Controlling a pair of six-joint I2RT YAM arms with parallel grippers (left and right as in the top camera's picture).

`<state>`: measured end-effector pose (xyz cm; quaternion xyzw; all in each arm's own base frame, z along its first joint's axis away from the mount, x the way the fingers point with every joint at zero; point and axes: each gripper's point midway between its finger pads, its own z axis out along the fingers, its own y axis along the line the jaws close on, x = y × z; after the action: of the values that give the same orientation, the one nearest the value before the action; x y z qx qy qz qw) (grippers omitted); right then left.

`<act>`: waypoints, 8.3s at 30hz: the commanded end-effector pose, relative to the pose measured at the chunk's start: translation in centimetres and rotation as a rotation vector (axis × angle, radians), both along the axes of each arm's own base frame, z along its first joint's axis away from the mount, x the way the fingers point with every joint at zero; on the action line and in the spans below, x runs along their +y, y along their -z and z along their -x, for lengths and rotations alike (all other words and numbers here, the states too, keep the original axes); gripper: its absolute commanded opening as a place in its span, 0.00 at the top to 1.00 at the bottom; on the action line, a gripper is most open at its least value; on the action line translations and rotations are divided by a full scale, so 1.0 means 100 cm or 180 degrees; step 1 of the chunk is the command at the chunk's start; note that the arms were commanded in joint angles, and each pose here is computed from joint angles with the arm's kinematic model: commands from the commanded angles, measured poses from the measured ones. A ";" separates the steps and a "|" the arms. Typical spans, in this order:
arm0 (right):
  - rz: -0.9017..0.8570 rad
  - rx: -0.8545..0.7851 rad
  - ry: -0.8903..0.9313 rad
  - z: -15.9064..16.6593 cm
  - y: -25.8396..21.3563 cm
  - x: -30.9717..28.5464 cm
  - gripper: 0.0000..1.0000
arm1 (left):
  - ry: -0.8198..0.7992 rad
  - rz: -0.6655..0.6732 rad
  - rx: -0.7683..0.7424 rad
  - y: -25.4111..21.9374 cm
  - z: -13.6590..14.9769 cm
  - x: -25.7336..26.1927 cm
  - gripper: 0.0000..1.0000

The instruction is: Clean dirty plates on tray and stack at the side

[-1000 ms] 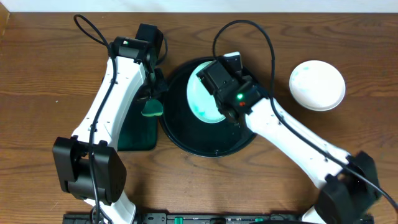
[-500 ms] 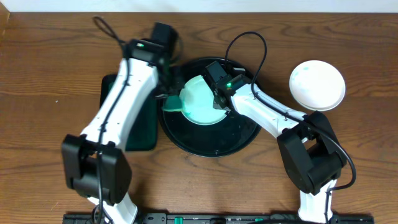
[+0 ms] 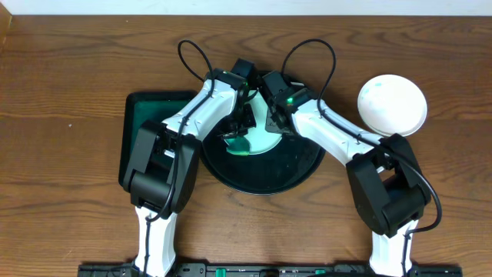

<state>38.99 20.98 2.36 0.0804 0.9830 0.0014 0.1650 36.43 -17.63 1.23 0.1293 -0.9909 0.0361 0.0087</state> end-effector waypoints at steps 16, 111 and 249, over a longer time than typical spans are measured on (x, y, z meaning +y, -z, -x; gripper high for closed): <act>-0.0094 0.0114 -0.0129 0.000 0.004 0.000 0.99 | -0.0024 -0.0065 -0.0780 0.011 -0.062 -0.008 0.93; -0.1041 0.0267 0.0008 -0.038 0.050 0.012 0.99 | -0.0364 -0.0765 -0.0618 -0.145 0.015 0.150 0.93; 0.4571 -0.1783 -0.1602 0.031 -0.321 0.025 0.99 | -0.0322 -0.0747 -0.0568 -0.143 0.018 0.149 0.93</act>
<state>35.97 23.77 33.99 -0.2950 0.6472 -0.5759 0.4030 34.81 -2.99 15.89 0.1745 -0.9772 -0.0640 -0.1027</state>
